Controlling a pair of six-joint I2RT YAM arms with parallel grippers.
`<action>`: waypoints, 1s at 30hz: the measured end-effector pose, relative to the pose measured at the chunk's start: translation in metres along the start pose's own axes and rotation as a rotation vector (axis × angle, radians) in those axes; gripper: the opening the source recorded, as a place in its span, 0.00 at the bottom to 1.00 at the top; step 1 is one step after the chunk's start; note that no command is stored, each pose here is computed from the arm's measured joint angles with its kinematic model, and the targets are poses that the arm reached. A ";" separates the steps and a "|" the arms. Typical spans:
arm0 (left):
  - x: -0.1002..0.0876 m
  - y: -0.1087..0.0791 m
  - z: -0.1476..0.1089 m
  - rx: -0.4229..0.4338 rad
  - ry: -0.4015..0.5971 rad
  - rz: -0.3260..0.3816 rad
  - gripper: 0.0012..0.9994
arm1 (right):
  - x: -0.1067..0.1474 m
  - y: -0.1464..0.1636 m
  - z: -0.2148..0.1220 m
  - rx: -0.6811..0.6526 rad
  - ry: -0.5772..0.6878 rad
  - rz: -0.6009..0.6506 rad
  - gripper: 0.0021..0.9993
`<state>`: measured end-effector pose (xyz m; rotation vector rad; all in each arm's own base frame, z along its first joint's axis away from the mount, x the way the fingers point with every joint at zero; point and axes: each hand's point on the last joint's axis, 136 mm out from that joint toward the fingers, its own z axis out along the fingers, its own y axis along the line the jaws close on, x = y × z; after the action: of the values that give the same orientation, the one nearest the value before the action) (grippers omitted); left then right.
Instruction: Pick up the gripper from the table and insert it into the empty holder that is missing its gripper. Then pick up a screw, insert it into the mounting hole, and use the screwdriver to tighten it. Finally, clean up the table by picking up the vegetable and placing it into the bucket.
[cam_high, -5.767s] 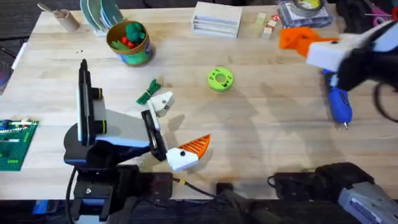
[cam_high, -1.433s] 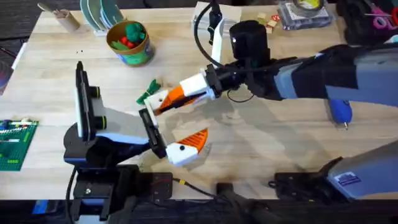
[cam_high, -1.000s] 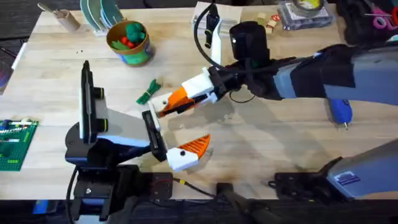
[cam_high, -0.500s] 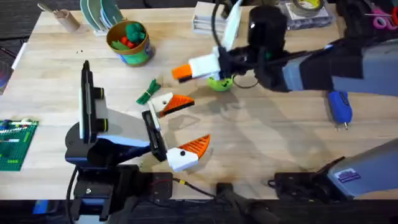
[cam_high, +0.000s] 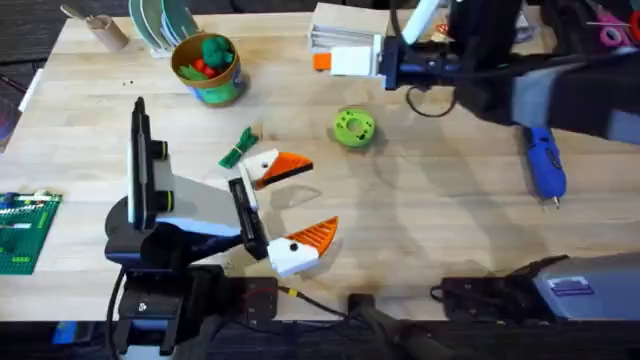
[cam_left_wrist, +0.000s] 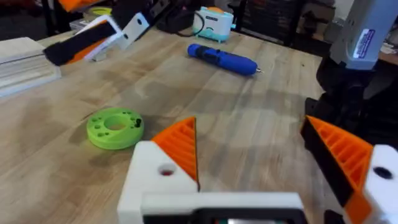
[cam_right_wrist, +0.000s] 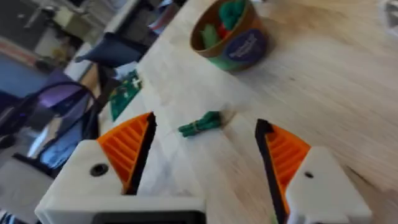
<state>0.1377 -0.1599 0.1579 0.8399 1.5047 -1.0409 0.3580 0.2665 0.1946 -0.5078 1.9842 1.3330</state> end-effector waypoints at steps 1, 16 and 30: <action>0.000 0.000 0.000 0.002 0.000 0.000 0.99 | -0.001 -0.005 -0.005 0.053 -0.003 -0.010 0.99; 0.000 -0.001 0.000 0.005 0.000 0.000 0.99 | 0.087 -0.037 -0.092 0.710 0.424 -0.254 0.99; 0.000 -0.001 0.000 0.005 0.000 0.000 0.99 | 0.118 -0.078 -0.048 0.757 0.529 -0.309 0.71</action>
<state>0.1368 -0.1602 0.1580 0.8438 1.5030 -1.0452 0.3121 0.1979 0.0702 -0.7923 2.4945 0.2042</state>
